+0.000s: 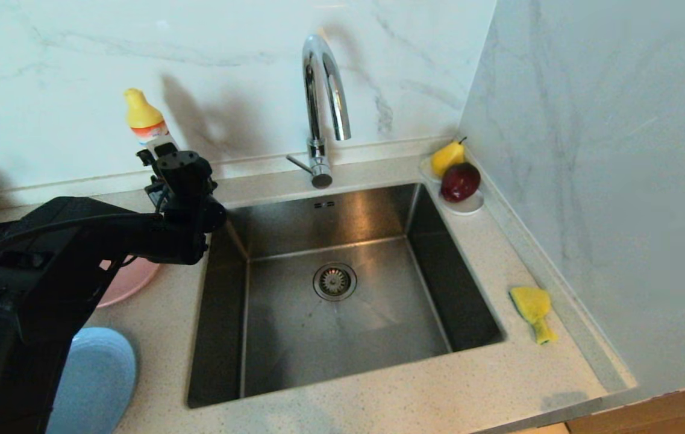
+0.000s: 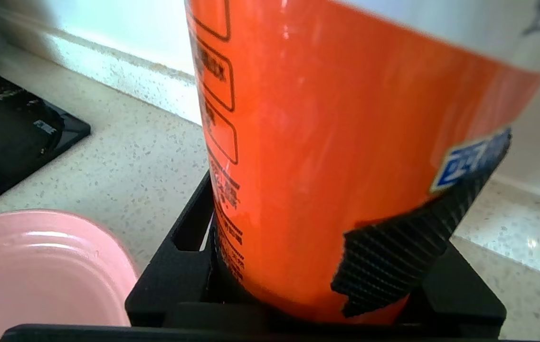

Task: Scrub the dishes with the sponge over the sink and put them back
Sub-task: Place the dish soap on the table

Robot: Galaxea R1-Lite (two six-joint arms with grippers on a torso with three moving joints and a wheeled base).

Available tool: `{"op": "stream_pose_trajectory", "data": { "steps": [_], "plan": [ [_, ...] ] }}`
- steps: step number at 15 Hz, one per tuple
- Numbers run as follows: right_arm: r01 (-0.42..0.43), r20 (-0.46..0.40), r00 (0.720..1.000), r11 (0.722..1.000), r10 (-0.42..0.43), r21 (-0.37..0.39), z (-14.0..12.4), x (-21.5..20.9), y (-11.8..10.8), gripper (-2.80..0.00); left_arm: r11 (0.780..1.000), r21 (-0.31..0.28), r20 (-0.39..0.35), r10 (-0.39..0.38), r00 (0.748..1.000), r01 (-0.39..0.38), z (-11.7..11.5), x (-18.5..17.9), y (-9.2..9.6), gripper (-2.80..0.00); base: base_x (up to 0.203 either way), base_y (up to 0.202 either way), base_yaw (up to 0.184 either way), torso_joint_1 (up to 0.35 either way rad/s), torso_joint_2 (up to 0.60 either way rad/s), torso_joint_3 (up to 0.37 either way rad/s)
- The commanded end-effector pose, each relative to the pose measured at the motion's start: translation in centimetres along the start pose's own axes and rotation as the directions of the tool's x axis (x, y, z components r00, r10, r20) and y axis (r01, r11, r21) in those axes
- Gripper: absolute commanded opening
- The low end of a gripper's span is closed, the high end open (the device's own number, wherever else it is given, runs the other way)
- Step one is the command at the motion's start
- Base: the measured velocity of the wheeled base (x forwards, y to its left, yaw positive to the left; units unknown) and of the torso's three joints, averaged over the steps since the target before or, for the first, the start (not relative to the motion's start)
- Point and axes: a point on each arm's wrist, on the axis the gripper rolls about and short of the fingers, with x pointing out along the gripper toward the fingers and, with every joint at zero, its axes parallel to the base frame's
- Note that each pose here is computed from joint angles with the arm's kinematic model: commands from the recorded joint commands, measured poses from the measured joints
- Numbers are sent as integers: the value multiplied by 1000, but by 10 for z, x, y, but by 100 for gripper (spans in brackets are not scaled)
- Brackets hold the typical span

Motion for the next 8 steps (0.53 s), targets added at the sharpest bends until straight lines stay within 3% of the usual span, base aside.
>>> {"op": "stream_pose_trajectory", "data": {
  "steps": [1, 8],
  "plan": [
    [-1, 0, 1000, 1000, 1, 0, 0, 0, 0, -280, 1000, -2, 2, 8, 1000, -8, -9, 1, -3, -280, 0, 0, 0, 0, 0, 0],
    [0, 0, 1000, 1000, 0, 0, 0, 0, 0, -280, 1000, -16, 35, 10, 999, -9, -15, 8, -11, -280, 0, 0, 0, 0, 0, 0]
  ]
}}
